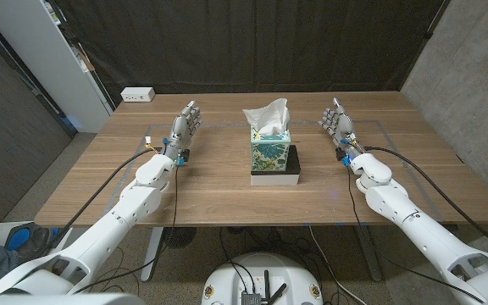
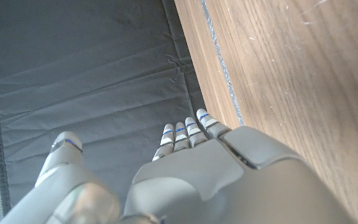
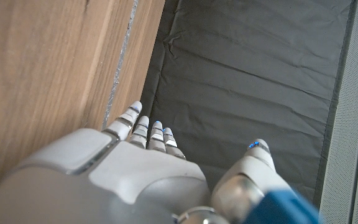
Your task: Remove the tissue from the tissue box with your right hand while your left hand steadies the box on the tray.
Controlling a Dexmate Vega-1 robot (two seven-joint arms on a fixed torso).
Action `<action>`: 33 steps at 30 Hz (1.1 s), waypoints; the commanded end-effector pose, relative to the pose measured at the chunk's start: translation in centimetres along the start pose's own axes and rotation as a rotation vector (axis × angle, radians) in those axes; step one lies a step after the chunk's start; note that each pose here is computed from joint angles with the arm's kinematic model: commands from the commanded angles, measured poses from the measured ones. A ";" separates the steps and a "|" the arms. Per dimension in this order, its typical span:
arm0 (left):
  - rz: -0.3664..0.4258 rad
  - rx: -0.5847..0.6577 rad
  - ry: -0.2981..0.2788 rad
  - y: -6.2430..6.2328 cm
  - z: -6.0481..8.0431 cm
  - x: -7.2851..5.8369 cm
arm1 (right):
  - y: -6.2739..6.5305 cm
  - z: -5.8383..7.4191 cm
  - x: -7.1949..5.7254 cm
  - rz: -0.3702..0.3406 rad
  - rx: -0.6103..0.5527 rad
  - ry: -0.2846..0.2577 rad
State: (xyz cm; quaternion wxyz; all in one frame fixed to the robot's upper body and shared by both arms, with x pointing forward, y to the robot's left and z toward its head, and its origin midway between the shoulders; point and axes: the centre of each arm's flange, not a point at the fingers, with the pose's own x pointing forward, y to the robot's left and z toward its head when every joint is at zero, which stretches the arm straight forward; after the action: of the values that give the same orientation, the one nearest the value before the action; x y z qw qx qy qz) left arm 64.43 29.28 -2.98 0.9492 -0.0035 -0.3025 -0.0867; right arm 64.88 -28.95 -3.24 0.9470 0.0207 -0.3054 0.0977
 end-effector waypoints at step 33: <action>0.156 0.332 -0.082 0.1 1.7 -1.6 | 0.5 0.5 -1.6 -0.011 -0.005 -0.050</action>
State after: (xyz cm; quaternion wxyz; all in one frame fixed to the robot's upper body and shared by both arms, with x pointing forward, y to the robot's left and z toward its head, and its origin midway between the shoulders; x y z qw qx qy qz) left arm 63.08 30.00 -2.79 0.9408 0.0651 -0.3318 -0.0243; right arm 63.25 -28.71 -3.53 0.9414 0.0124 -0.3266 0.0834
